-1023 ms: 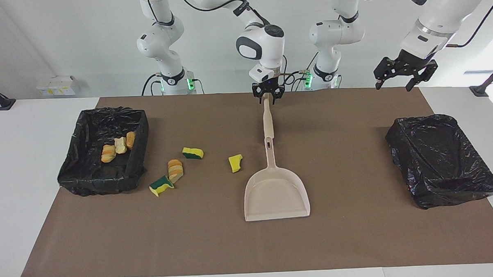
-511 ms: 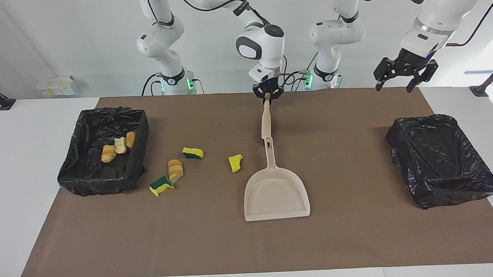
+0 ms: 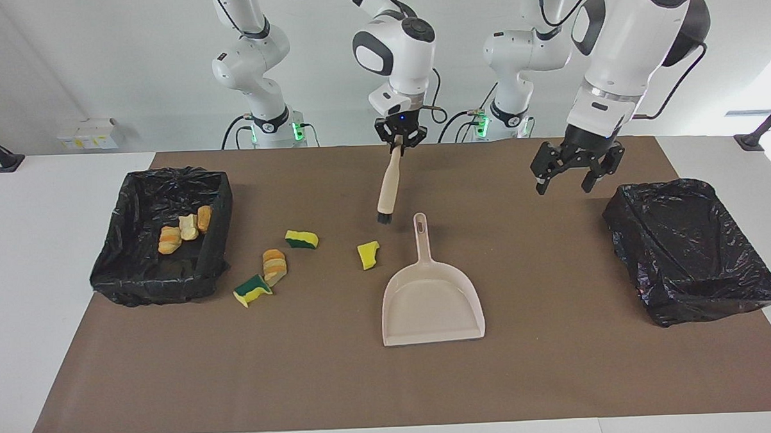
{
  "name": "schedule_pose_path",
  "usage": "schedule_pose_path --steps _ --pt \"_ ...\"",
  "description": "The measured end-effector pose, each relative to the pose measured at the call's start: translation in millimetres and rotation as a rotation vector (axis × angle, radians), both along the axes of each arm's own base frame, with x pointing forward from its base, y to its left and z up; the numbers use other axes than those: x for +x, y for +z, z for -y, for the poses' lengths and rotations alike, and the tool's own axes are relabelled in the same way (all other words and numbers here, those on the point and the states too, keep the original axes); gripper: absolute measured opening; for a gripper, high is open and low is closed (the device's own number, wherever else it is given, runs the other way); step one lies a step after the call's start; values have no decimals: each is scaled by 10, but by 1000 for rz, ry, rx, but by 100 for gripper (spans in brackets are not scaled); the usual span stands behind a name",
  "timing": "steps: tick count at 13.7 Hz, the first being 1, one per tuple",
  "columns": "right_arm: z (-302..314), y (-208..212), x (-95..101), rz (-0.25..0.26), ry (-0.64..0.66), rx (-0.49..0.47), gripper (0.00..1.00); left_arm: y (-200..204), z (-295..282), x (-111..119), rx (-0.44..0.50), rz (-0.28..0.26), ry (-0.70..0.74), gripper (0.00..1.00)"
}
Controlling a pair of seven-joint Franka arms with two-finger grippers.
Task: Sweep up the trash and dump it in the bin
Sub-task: 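Grasp the dustpan with the left gripper while the right gripper grasps the brush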
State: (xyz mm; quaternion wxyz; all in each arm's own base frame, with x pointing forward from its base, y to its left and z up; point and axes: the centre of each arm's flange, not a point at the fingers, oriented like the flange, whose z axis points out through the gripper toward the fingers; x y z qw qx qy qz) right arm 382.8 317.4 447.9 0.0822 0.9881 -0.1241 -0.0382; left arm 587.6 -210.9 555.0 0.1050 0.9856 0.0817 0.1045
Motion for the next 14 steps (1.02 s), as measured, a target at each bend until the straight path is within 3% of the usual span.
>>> schedule_pose_path --steps 4,8,14 --pt "641 44 400 -40 67 16 26 -628 949 -139 3 -59 -79 100" --pt "1541 9 815 -54 116 56 26 -1286 1513 -299 51 -133 -169 100" --pt "2864 -268 996 11 259 114 26 -1768 1815 -564 130 -189 -249 100"
